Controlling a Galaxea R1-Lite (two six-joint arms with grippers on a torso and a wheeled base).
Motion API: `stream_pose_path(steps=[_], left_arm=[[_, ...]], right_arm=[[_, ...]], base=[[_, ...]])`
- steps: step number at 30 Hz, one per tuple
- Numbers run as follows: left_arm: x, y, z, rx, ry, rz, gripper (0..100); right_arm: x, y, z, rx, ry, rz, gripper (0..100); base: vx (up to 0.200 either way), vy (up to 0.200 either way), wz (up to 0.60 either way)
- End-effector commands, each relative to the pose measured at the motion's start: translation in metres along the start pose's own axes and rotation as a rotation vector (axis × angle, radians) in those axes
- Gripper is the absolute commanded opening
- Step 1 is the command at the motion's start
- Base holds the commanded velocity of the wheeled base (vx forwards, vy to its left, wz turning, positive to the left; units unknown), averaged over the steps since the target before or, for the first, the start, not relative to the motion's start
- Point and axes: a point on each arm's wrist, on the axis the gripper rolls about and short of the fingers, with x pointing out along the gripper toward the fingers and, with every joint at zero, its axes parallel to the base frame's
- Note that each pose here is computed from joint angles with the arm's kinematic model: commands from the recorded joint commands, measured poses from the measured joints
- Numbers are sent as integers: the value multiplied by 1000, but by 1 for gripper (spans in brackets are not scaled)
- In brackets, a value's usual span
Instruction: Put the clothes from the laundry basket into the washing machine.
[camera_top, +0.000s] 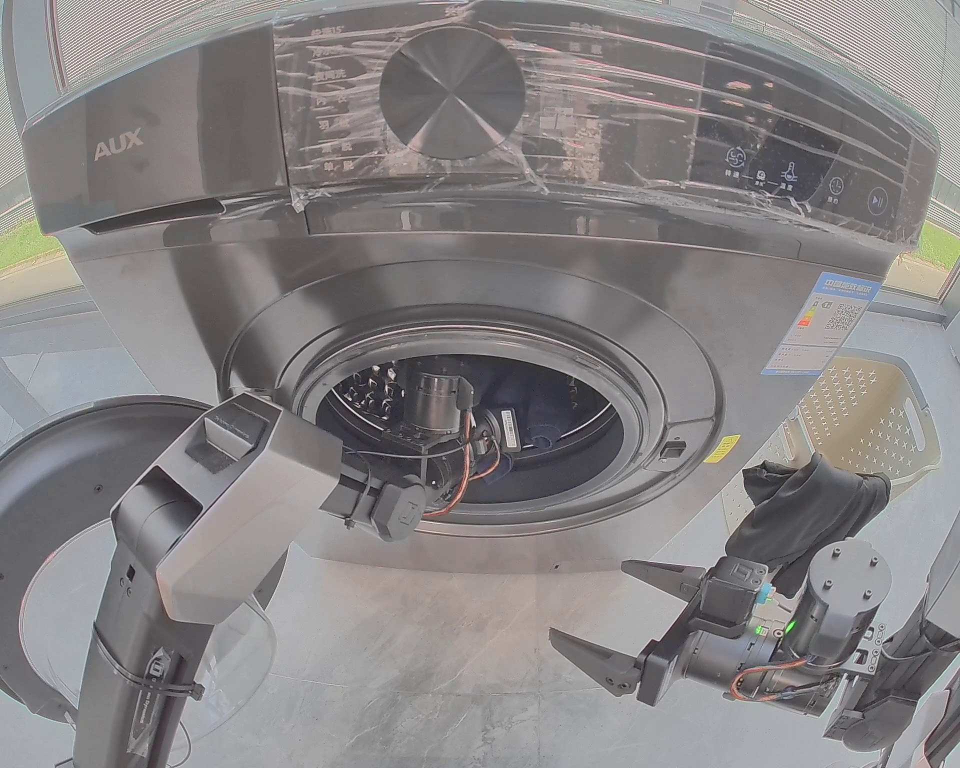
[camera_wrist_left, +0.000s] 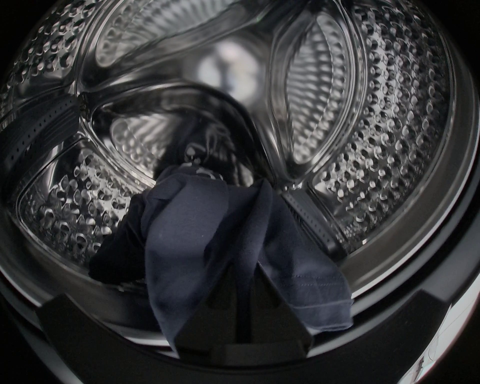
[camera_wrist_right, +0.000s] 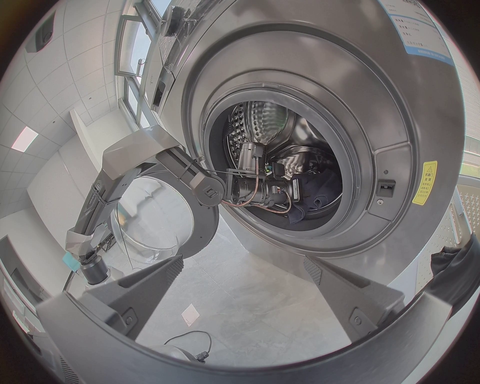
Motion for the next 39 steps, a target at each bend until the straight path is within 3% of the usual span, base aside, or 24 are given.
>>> stream_pose_path(steps=[1,2,4,5,10,18,19,21,23,27,30,35,37,39], left_arm=[[18,10,10,-24,-90,7,0],[20,11,12,-29,-109,3,0],[25,7,30,-85,-268,-21,0],[26,5,37,-96,-317,-27,0],[32,5,41,-105,-363,-30,0],[37,10,31,-98,-346,-13,0],[36,9,33,-100,-347,-14,100],[31,8,30,-95,-300,3,100],[11,3,35,-80,-209,10,100],[-8,-8,30,-51,-144,-6,100],[-24,-10,26,35,-97,3,100],[-58,-24,7,146,-9,-25,100],[-69,-32,6,168,-30,-58,100],[-71,-34,4,171,-33,-67,100]], right_arm=[[1,1,0,0,-3,2,100],[1,0,-1,0,-1,2,100],[1,0,-1,0,-1,1,100],[1,0,-1,0,-1,2,100],[1,1,-2,-1,4,5,100],[1,1,-2,-1,7,4,100],[2,1,-3,-1,9,4,100],[1,1,-2,-1,7,4,100],[1,1,-3,1,9,4,100],[1,0,-2,0,7,1,100],[1,1,-3,0,10,2,100],[-2,-1,-2,1,9,-4,100],[-4,-2,-2,1,9,-7,100],[-5,-2,-2,1,9,-8,100]], base=[[0,0,0],[0,0,0],[0,0,0],[0,0,0],[0,0,0],[0,0,0],[0,0,0],[0,0,0],[0,0,0],[0,0,0],[0,0,0],[0,0,0],[0,0,0],[0,0,0]])
